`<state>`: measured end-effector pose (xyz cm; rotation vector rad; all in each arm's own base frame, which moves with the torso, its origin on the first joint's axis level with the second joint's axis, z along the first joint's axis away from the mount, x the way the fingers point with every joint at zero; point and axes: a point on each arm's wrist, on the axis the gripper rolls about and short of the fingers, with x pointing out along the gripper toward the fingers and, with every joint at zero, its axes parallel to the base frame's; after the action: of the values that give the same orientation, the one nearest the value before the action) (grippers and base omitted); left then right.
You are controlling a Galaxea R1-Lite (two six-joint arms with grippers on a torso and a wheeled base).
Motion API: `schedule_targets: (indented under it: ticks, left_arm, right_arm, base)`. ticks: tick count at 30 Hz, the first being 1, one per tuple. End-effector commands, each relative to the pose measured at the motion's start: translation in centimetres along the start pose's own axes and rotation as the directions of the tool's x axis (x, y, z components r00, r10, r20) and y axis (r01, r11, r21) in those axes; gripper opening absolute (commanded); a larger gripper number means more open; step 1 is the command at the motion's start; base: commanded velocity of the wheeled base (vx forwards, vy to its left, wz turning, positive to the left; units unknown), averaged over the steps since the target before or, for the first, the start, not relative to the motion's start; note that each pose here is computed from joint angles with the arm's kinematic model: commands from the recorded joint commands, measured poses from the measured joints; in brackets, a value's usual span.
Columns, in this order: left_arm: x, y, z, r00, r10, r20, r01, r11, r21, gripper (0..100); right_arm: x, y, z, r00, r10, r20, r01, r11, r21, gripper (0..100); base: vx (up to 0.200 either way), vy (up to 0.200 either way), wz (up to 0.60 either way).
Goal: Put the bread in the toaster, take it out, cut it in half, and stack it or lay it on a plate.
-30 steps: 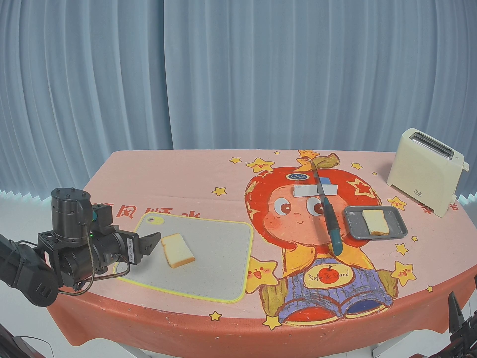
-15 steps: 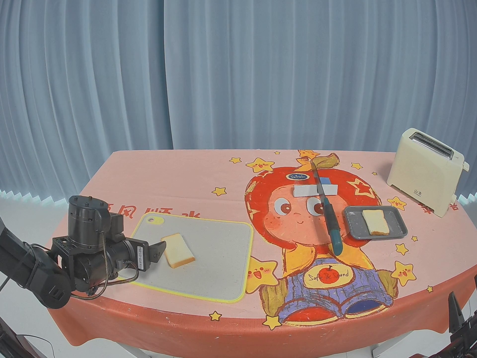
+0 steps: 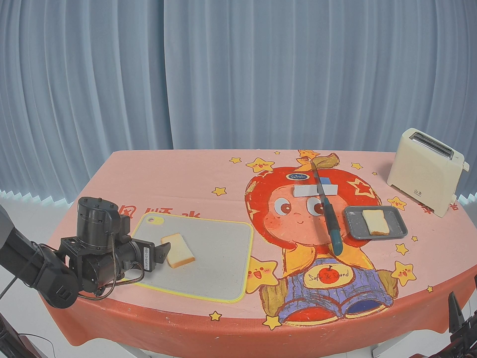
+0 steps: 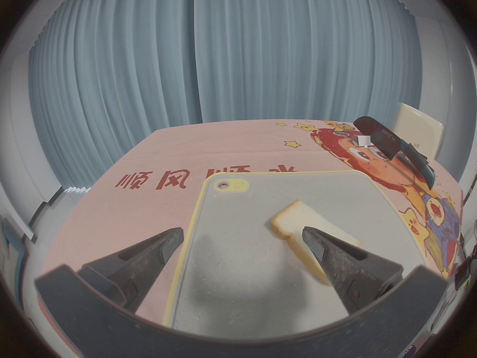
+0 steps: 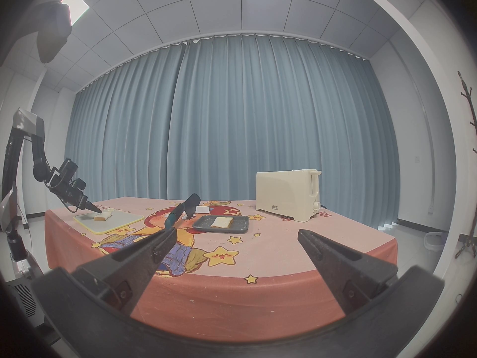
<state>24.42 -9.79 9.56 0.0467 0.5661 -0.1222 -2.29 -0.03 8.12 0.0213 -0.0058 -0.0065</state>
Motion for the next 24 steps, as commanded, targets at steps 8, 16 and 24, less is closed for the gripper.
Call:
schedule_targets:
  ticks: [8, 16, 24]
  left_arm:
    - [1.0, -0.1, -0.6, 0.998, 0.048, -0.030, -0.048, 0.999, -0.009, 100]
    - [0.9, 0.7, -0.6, 0.997, 0.072, -0.032, -0.073, 0.997, -0.028, 100]
    - [1.1, 2.3, -0.1, 0.992, 0.121, -0.024, -0.122, 0.990, -0.064, 100]
  right_arm:
    - [0.0, 0.0, -0.5, 1.000, 0.000, -0.001, 0.000, 1.000, 0.000, 100]
    - [0.0, 0.0, -0.5, 1.000, 0.000, -0.001, 0.000, 1.000, 0.000, 100]
    - [0.0, 0.0, -0.5, 1.000, -0.001, -0.001, 0.001, 1.000, 0.000, 100]
  base:
    - [0.000, 0.000, 0.00]
    - [0.000, 0.000, 0.00]
    - [0.000, 0.000, 0.00]
